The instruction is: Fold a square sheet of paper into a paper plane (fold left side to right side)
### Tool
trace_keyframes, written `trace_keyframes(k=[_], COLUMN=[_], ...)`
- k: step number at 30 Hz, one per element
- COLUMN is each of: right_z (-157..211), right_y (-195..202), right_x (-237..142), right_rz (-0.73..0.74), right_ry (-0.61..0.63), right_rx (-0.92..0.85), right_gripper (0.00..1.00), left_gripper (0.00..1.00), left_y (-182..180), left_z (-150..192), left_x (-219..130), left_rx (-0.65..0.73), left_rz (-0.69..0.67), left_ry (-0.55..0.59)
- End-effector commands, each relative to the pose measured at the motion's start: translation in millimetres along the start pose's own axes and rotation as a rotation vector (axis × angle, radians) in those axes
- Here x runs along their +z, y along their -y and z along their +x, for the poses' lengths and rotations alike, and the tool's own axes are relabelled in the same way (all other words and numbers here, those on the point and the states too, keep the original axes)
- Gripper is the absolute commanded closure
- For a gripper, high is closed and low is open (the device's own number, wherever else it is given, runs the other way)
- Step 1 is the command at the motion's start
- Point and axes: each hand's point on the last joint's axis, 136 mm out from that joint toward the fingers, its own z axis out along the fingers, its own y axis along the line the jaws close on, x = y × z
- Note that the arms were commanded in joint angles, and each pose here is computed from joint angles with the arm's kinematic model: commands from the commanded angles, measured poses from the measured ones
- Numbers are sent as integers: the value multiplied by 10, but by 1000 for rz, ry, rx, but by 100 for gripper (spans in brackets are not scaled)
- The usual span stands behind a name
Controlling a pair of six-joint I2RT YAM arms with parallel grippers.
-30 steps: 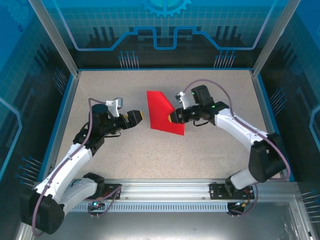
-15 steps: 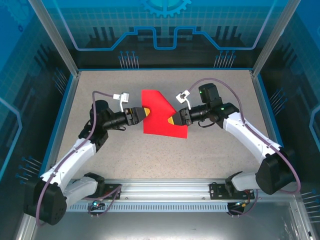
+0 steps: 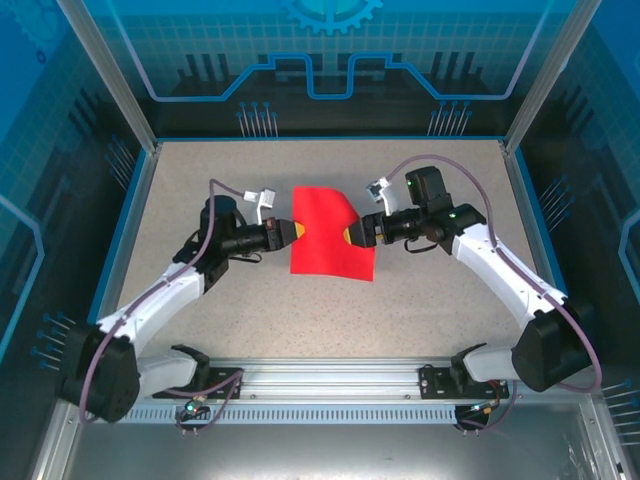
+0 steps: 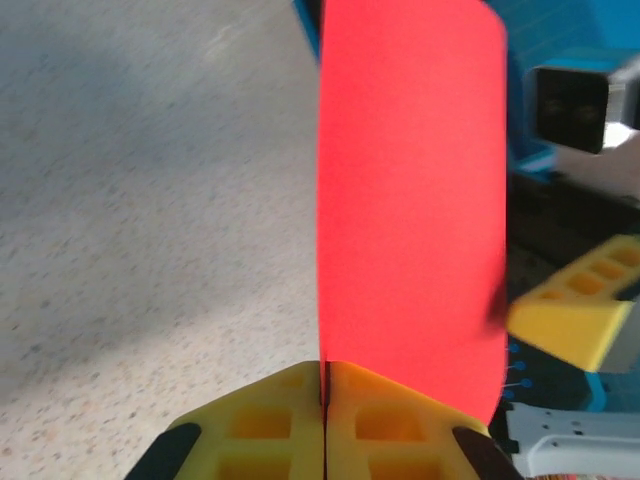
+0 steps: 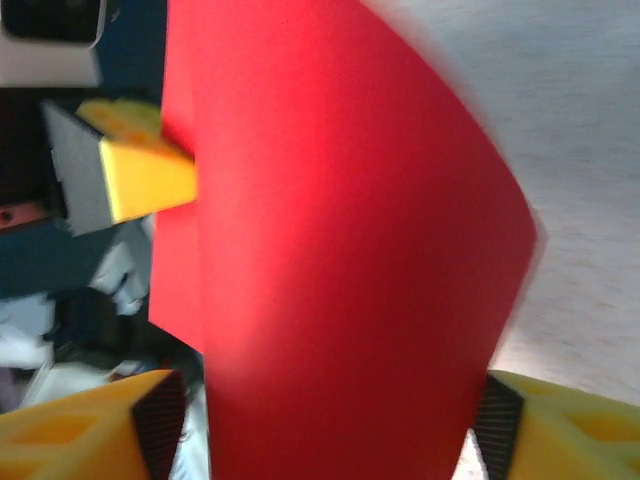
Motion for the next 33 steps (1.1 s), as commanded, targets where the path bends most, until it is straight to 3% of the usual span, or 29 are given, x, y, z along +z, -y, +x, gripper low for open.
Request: trace_keyframes(k=[1,4,8,11,15,18,24,33], right_z=[135,248,325,360,464,548,746,1044], right_y=[622,924,1003,986,1014,1054,1179,1362], right_x=[-87,-54,150,361,661,847,1132,1256], right_rz=[314,427,388,311,257,258,282,383], right_ry=[-3,-35,-51,-51,-89,-128,-209,-312], right_rx=[61,102,145,191,247,254,270,263], right_gripper=[7,4,7,26,60,74,81,82], left_gripper=[97,99,100,100,100,100,97,80], left_y=[-334,-709,-1004,-1161,-1292,-1297,-1225,-878], left_z=[43,95,205,302,380,391,387,331], left_x=[182,291,410,467,472,449,443,594], left_rx=[-46,-99,-143,-157,-170,-169,-163,-137], left_rz=[-101,-214,-272,-309,-358,-369,-359,-266], left_ry=[-43,-56,-92,-139,-174,-176,-183,-204])
